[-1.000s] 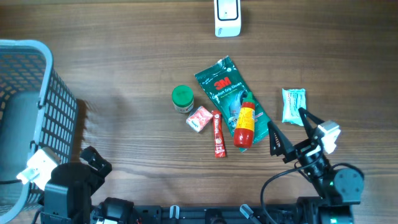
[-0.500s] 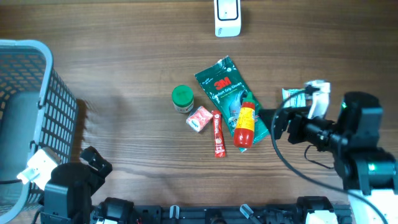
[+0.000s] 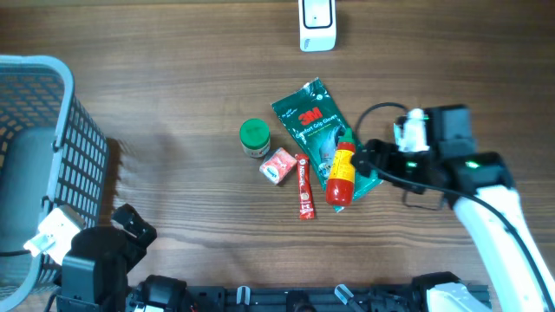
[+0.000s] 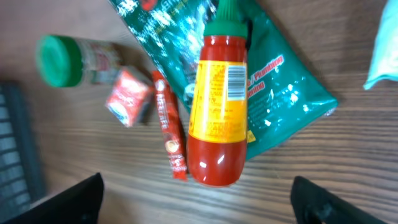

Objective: Scan the item barcode
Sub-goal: 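Reach the right gripper to the red sauce bottle and grasp it, then lift the sauce bottle and carry it toward the white scanner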

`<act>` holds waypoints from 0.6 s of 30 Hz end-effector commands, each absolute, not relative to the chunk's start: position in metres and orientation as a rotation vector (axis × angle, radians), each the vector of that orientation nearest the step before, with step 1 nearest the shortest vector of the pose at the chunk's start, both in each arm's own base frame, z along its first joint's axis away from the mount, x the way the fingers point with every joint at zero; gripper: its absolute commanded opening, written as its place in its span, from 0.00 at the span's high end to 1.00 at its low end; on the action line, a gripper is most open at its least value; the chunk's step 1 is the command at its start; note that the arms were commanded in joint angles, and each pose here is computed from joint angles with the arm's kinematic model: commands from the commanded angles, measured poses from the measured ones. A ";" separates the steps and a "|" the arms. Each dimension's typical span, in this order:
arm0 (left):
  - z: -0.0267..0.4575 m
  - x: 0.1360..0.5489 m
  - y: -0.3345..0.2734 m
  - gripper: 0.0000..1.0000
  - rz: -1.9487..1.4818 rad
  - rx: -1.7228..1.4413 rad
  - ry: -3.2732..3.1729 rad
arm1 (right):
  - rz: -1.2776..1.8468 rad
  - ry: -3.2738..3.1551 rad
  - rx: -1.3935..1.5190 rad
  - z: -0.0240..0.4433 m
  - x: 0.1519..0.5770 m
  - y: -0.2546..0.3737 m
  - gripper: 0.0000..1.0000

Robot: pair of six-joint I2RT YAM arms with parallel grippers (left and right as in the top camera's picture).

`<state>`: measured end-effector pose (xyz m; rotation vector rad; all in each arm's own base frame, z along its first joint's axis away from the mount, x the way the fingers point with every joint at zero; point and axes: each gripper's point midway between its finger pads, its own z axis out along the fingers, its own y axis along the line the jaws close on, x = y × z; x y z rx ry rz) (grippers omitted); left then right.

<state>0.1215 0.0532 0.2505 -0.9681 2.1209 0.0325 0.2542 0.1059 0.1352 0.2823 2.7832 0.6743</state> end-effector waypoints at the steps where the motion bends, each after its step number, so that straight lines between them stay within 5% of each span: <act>1: 0.255 0.121 0.054 0.00 0.023 -0.986 2.098 | 0.419 2.872 0.449 0.102 0.259 0.112 0.12; 7: 0.255 0.121 0.054 0.00 0.023 -0.986 2.098 | 0.239 3.078 0.585 0.033 0.242 0.142 0.13; 13: 0.255 0.121 0.054 0.00 0.023 -0.986 2.098 | 0.235 3.067 0.583 0.013 0.251 0.156 0.17; 18: 0.255 0.121 0.054 0.00 0.023 -0.986 2.098 | 0.181 3.032 0.362 0.012 0.264 0.151 0.43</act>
